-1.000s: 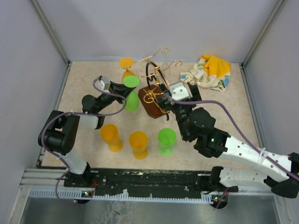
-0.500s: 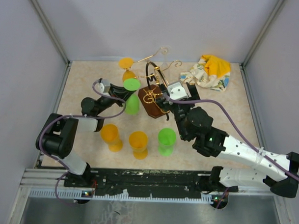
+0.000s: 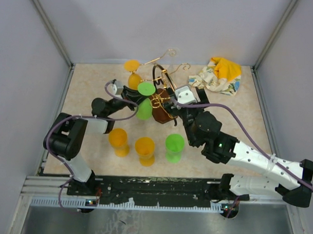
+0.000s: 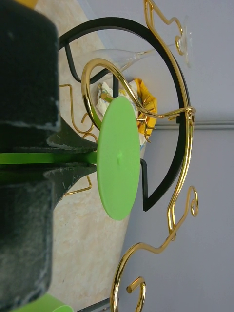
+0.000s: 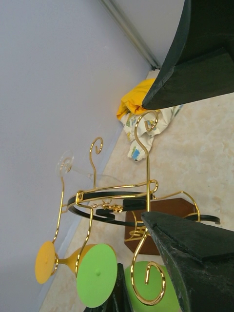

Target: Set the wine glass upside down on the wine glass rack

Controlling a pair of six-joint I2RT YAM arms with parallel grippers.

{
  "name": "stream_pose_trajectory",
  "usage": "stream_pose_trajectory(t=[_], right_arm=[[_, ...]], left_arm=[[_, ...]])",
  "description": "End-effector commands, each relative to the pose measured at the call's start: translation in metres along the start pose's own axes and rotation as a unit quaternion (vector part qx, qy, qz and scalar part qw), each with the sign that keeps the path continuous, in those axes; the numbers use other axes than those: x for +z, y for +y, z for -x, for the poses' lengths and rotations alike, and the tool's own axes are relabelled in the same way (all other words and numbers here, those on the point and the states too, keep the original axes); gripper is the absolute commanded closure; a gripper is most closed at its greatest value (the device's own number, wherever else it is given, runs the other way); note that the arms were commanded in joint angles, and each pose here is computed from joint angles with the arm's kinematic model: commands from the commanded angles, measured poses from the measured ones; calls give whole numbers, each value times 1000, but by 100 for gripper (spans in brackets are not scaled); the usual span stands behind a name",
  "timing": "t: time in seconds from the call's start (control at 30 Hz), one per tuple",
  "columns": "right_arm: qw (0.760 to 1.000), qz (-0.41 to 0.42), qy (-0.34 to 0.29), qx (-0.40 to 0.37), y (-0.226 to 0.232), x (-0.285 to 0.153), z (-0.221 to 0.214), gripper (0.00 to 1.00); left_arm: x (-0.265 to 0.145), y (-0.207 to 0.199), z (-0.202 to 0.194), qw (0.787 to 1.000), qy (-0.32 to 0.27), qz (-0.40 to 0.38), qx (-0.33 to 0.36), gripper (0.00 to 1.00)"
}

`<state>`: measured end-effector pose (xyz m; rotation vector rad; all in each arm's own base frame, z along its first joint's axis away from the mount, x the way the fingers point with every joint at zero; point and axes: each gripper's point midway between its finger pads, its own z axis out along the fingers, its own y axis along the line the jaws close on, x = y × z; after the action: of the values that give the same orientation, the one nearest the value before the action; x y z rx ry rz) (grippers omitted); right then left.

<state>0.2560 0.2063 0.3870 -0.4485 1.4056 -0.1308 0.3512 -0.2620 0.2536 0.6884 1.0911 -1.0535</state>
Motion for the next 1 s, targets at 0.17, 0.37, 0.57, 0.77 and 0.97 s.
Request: stream_pose_trajectory(t=[0.17, 0.37, 0.57, 0.77, 0.97], right_arm=[[1000, -10, -4, 17, -9, 1, 3, 15], [1000, -11, -2, 17, -9, 1, 2, 15], [1000, -10, -1, 16, -7, 3, 1, 14], [1000, -9, 1, 13, -5, 5, 0, 14], [1000, -8, 3, 12, -3, 7, -1, 14]], left_arm=[[8, -8, 28, 994, -71, -39, 71, 100], [13, 4, 27, 993, -79, -26, 78, 100], [13, 21, 25, 993, -86, 8, 77, 100], [7, 36, 30, 991, -95, 39, 81, 100], [6, 46, 34, 990, -99, 44, 88, 100]])
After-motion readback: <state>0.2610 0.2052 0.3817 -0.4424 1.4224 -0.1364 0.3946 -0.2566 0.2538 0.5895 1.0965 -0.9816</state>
